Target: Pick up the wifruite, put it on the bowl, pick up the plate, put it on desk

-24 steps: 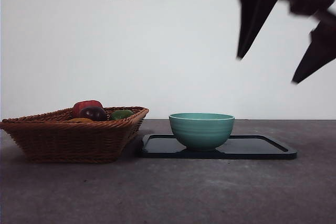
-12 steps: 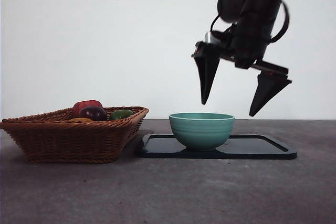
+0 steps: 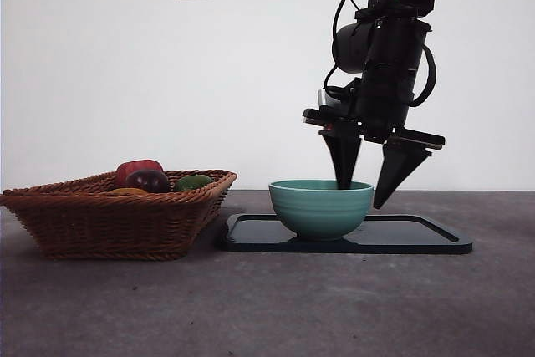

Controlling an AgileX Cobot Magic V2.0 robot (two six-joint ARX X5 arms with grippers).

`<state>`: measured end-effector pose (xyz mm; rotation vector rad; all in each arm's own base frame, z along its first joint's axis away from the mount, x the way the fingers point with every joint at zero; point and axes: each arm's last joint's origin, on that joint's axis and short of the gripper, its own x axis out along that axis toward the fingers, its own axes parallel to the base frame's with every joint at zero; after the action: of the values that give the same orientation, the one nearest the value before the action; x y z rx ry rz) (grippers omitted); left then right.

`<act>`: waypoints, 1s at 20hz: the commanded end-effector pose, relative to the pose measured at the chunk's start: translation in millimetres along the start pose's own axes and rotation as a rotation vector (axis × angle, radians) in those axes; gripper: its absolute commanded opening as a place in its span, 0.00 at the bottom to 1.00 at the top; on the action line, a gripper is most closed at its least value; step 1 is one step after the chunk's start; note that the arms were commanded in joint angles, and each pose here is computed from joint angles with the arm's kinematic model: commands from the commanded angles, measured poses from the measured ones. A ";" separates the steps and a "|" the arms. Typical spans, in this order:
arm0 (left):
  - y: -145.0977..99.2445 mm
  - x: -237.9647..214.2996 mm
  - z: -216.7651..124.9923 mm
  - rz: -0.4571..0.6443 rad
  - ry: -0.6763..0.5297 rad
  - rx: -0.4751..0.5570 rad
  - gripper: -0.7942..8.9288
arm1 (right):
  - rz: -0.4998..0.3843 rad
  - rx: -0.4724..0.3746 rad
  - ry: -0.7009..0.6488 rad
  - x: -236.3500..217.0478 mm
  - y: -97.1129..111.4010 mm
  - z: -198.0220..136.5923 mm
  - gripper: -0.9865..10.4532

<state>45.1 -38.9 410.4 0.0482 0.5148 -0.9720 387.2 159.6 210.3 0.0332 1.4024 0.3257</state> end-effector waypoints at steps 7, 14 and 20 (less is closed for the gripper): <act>-1.5 -2.1 2.9 -0.010 -0.018 0.025 0.72 | 0.001 -0.022 -0.017 3.5 2.5 6.0 0.09; -1.5 -2.1 2.9 -0.010 -0.018 0.025 0.72 | 0.007 -0.073 -0.057 -47.5 -2.0 -6.1 0.09; -1.5 -2.1 2.9 -0.010 -0.018 0.025 0.72 | 0.024 -0.178 -0.069 -96.4 16.6 -49.7 0.09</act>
<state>45.1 -38.9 410.4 0.0482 0.5144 -0.9720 320.1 140.9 297.6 -0.0703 1.3042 0.4471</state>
